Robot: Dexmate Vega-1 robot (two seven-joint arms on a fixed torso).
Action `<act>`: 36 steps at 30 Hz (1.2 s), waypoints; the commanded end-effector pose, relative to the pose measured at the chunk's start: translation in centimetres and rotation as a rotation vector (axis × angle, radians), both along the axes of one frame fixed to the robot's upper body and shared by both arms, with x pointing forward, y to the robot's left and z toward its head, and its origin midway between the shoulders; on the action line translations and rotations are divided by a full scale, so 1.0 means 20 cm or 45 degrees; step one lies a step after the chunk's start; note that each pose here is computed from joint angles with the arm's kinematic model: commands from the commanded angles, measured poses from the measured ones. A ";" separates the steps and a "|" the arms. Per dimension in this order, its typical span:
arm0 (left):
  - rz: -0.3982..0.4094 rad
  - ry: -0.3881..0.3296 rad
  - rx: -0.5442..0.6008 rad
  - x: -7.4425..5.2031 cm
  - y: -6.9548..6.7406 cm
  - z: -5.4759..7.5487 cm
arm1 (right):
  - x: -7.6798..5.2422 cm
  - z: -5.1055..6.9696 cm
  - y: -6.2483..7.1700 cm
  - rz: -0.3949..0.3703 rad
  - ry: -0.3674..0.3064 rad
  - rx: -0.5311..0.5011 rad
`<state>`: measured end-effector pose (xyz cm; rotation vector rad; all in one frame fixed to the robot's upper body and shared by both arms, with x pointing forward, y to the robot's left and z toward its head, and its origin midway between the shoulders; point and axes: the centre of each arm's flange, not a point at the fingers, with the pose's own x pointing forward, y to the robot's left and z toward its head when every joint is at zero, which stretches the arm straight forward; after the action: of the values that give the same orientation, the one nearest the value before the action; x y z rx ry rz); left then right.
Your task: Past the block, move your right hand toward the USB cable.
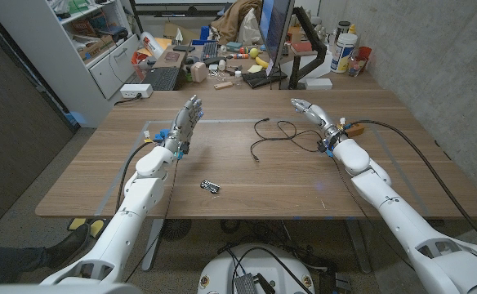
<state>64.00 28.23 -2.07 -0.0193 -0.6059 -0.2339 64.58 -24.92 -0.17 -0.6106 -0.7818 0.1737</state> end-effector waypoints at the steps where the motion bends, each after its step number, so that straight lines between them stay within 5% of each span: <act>1: 0.004 -0.008 0.006 -0.01 0.00 0.01 | 0.00 0.02 0.01 -0.076 -0.022 -0.124; 36: 0.020 -0.001 -0.012 0.00 0.01 0.00 | 0.04 0.02 0.07 -0.226 -0.057 -0.404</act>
<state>63.86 28.35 -2.27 -0.0181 -0.6039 -0.2228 65.24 -23.82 0.32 -0.8991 -0.7549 0.1353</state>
